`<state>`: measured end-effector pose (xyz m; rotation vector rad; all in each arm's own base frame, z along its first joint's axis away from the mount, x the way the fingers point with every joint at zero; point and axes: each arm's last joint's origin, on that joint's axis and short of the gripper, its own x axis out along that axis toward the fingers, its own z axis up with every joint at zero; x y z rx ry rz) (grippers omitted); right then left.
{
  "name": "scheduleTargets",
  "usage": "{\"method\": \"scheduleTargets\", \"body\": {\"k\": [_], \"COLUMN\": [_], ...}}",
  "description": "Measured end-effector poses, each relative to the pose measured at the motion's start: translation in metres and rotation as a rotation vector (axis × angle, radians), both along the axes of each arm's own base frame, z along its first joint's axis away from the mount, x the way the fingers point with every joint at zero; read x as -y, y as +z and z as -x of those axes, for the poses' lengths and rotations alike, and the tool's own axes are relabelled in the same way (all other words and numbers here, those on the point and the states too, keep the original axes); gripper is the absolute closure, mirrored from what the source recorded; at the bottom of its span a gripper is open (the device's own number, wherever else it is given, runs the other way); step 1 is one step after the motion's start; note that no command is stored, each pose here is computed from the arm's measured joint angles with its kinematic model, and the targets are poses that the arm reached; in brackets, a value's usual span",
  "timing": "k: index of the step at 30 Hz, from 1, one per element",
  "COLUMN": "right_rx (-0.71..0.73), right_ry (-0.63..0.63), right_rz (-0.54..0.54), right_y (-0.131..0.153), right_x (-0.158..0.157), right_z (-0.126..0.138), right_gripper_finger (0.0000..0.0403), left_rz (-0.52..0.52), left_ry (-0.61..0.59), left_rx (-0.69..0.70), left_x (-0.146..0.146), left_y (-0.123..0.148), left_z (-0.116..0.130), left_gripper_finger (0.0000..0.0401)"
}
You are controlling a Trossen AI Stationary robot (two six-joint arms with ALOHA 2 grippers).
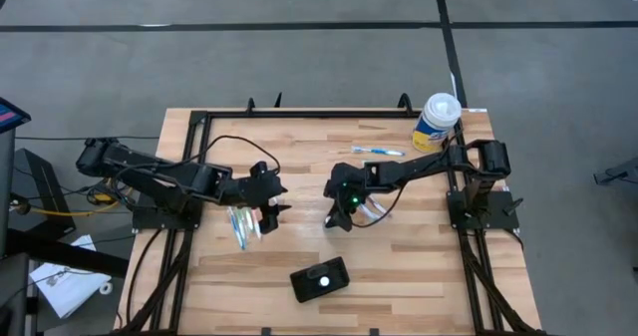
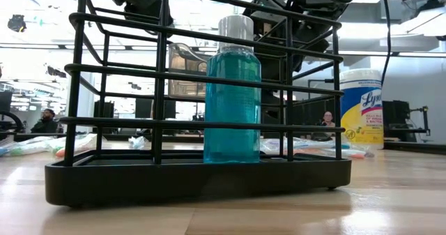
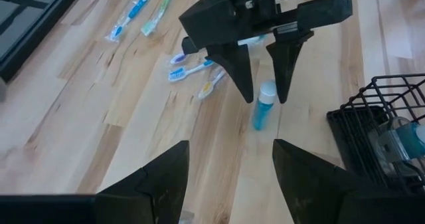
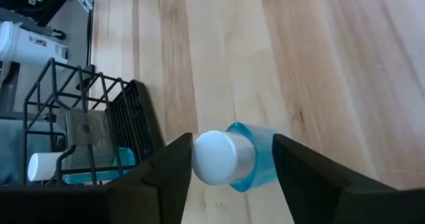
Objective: Pick & Place toothbrushing station
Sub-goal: Put the mouthwash into the mesh organizer
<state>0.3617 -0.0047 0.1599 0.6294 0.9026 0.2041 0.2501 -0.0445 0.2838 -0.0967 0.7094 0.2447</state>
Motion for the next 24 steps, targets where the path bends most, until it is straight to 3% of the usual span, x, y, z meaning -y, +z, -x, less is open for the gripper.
{"method": "scheduleTargets", "body": {"k": [8,13,24], "right_rx": [0.002,0.039,0.223], "right_ry": [-0.016,-0.03,-0.078], "right_rz": [0.003,0.013,-0.064], "right_y": [0.0,0.002,0.019], "right_x": [0.005,0.008,0.016], "right_z": [0.0,-0.003,-0.015], "right_gripper_finger": [0.025,0.032,0.0318], "left_rz": [0.004,0.004,0.004], "left_ry": [-0.005,-0.005,-0.004], "left_rx": [-0.002,-0.001,-0.001], "left_x": [0.0,0.0,0.0], "left_y": [0.0,0.0,0.0], "left_z": [0.0,0.0,0.0], "left_gripper_finger": [0.0191,0.0191,0.0191]}}
